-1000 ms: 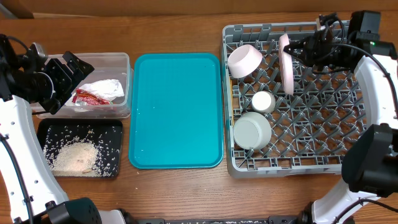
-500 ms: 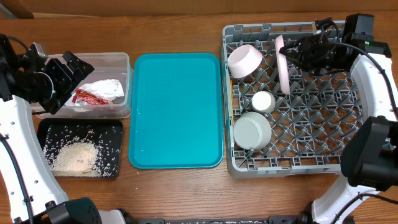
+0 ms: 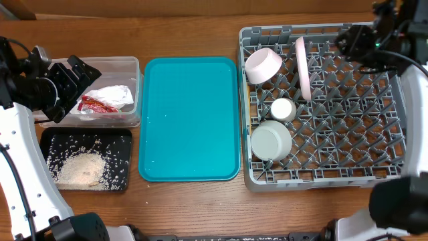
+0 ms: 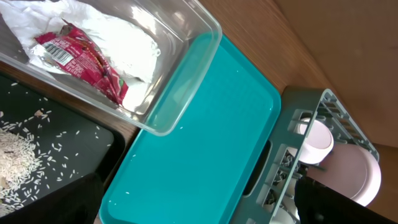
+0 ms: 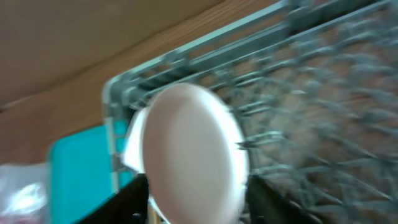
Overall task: Sort waste into correct bins and load items into the dishwasher
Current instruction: 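Release the plate and retract the right gripper toward the front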
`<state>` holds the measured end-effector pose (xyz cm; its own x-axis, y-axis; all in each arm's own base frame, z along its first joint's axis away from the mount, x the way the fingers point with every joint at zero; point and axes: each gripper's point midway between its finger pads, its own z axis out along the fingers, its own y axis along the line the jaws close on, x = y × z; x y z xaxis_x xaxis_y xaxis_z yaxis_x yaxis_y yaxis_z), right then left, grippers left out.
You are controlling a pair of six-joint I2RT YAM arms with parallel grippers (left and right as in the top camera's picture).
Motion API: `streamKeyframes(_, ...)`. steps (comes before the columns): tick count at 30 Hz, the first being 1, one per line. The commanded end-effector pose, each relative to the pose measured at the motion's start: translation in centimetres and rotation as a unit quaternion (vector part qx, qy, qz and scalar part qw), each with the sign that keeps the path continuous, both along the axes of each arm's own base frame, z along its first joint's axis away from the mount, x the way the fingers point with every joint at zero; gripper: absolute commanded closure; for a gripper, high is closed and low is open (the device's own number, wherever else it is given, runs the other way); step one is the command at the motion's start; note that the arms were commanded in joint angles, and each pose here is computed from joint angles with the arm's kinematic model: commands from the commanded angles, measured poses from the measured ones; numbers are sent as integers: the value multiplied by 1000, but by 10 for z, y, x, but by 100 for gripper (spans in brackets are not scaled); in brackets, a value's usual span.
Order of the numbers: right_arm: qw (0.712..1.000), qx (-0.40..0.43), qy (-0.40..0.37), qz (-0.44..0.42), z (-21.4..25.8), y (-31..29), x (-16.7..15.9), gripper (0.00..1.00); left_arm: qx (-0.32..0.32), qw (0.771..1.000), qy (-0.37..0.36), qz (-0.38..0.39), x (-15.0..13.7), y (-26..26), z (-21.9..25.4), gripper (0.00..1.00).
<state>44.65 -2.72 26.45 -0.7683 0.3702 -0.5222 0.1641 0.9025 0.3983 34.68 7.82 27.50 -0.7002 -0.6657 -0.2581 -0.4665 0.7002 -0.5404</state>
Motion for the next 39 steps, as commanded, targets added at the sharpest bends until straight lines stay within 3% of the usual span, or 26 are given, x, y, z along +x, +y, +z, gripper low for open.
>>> streamKeyframes(1, 996, -78, 21, -50, 2, -28, -12, 0, 11, 1000, -18, -5, -1, -1, 11, 0)
streamKeyframes(25, 995, -74, 40, -47, -3, -25, -25, 0, 22, 1000, -14, 0, -1, 3, 10, 0)
streamKeyframes(32, 994, -85, -50, -40, 67, -8, -57, 0, 22, 1000, -14, 0, -2, 3, 10, 0)
streamKeyframes(39, 981, -90, -170, 5, 147, 38, -116, 0, 22, 1000, -14, 0, -2, 3, 10, 0)
